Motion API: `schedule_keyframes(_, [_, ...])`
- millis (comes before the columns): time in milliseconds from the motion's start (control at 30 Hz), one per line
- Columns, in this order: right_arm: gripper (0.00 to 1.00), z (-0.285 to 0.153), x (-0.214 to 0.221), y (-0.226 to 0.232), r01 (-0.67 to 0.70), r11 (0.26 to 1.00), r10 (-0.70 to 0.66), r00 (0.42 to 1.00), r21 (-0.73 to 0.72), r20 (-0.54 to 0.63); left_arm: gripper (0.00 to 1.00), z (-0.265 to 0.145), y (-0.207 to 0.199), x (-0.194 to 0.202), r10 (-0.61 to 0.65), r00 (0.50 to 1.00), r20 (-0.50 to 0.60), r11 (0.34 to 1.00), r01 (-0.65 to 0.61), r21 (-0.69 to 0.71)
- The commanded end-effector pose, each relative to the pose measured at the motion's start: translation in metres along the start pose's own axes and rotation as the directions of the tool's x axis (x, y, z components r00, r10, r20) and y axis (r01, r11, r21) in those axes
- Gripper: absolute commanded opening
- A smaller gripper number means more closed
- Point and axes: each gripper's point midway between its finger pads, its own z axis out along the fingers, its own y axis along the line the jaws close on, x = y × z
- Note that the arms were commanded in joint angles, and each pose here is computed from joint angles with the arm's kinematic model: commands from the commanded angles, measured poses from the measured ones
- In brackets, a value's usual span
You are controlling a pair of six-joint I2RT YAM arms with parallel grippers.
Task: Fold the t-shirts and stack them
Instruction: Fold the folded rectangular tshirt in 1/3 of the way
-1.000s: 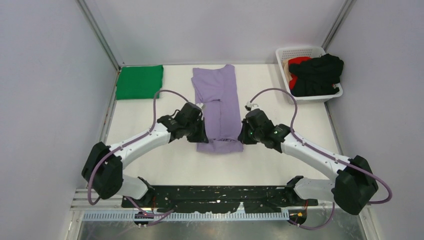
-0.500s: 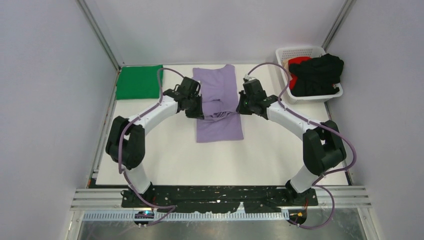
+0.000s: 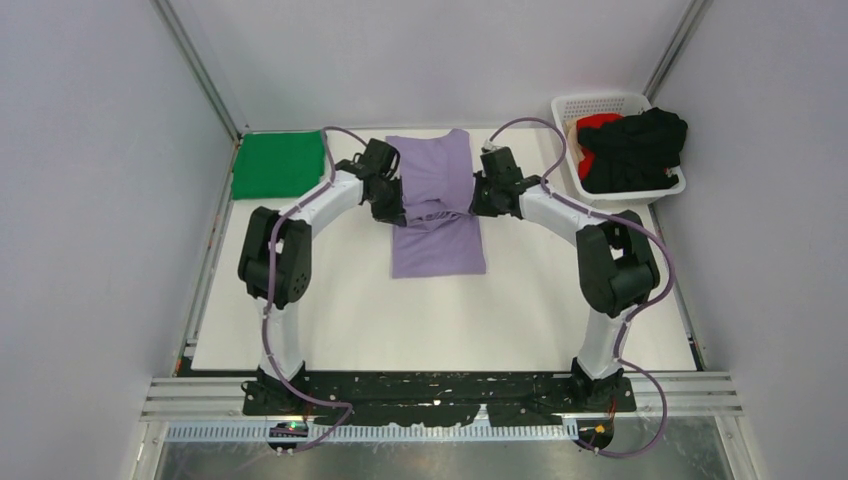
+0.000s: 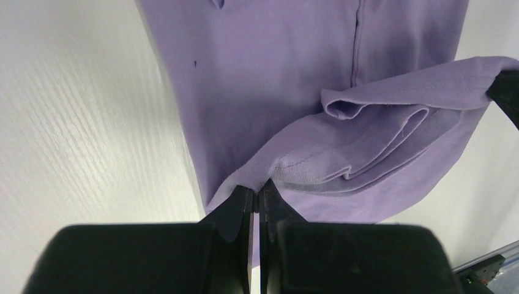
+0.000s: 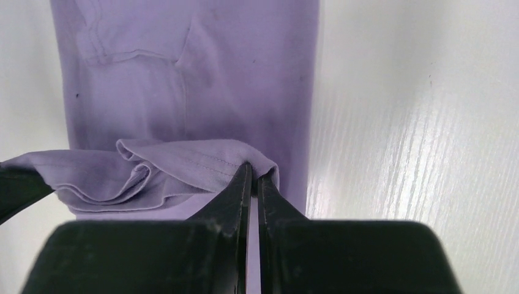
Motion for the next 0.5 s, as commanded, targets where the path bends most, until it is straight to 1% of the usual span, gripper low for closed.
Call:
schedule_keyframes(0, [0.06, 0.007, -0.039, 0.002, -0.009, 1.000, 0.012, 0.995, -0.022, 0.095, 0.02, -0.003, 0.002, -0.021, -0.012, 1.000, 0.028, 1.000, 0.013, -0.022])
schedule_keyframes(100, [0.08, 0.018, -0.043, 0.008, -0.019, 0.997, 0.025, 0.997, -0.078, 0.076, 0.02, -0.002, 0.007, -0.030, -0.035, 0.999, 0.038, 0.998, 0.037, -0.043])
schedule_keyframes(133, [0.09, 0.019, -0.049, 0.009, -0.024, 0.996, 0.031, 0.996, -0.091, 0.082, 0.03, -0.003, 0.007, -0.033, -0.036, 0.998, 0.043, 0.998, 0.038, -0.042])
schedule_keyframes(167, [0.11, 0.024, -0.047, 0.011, -0.027, 0.994, 0.035, 0.997, -0.110, 0.071, 0.07, -0.002, 0.008, -0.035, -0.039, 0.998, 0.045, 0.998, 0.041, -0.044])
schedule_keyframes(200, [0.18, 0.025, -0.054, 0.011, -0.033, 0.992, 0.043, 0.996, -0.120, 0.079, 0.15, -0.003, 0.009, -0.039, -0.041, 0.998, 0.048, 0.998, 0.044, -0.044])
schedule_keyframes(233, [0.25, 0.028, -0.053, 0.011, -0.038, 0.991, 0.047, 0.996, -0.127, 0.071, 0.33, -0.004, 0.009, -0.040, -0.045, 0.998, 0.045, 0.998, 0.047, -0.045])
schedule_keyframes(267, [0.45, 0.028, -0.059, 0.011, -0.047, 0.990, 0.058, 0.995, -0.130, 0.081, 0.50, -0.006, 0.009, -0.043, -0.047, 0.998, 0.046, 0.998, 0.049, -0.046])
schedule_keyframes(300, [0.56, 0.028, -0.062, 0.008, -0.064, 0.991, 0.074, 0.994, -0.121, 0.084, 0.61, -0.009, 0.009, -0.047, -0.049, 0.997, 0.052, 0.998, 0.051, -0.044])
schedule_keyframes(333, [0.78, 0.027, -0.066, 0.006, -0.074, 0.991, 0.085, 0.992, -0.114, 0.093, 0.71, -0.014, 0.009, -0.051, -0.052, 0.997, 0.063, 0.998, 0.054, -0.044])
schedule_keyframes(367, [0.89, 0.023, -0.071, 0.001, -0.088, 0.992, 0.098, 0.989, -0.095, 0.109, 0.87, -0.019, 0.009, -0.055, -0.052, 0.996, 0.079, 0.998, 0.055, -0.044])
schedule_keyframes(400, [0.99, 0.017, -0.074, 0.001, -0.090, 0.992, 0.100, 0.987, -0.089, 0.122, 0.98, -0.025, 0.008, -0.059, -0.050, 0.994, 0.100, 0.998, 0.054, -0.044])
schedule_keyframes(467, [0.96, 0.007, -0.072, -0.003, -0.084, 0.993, 0.094, 0.987, -0.077, 0.132, 1.00, -0.036, 0.007, -0.058, -0.046, 0.991, 0.127, 0.998, 0.051, -0.035])
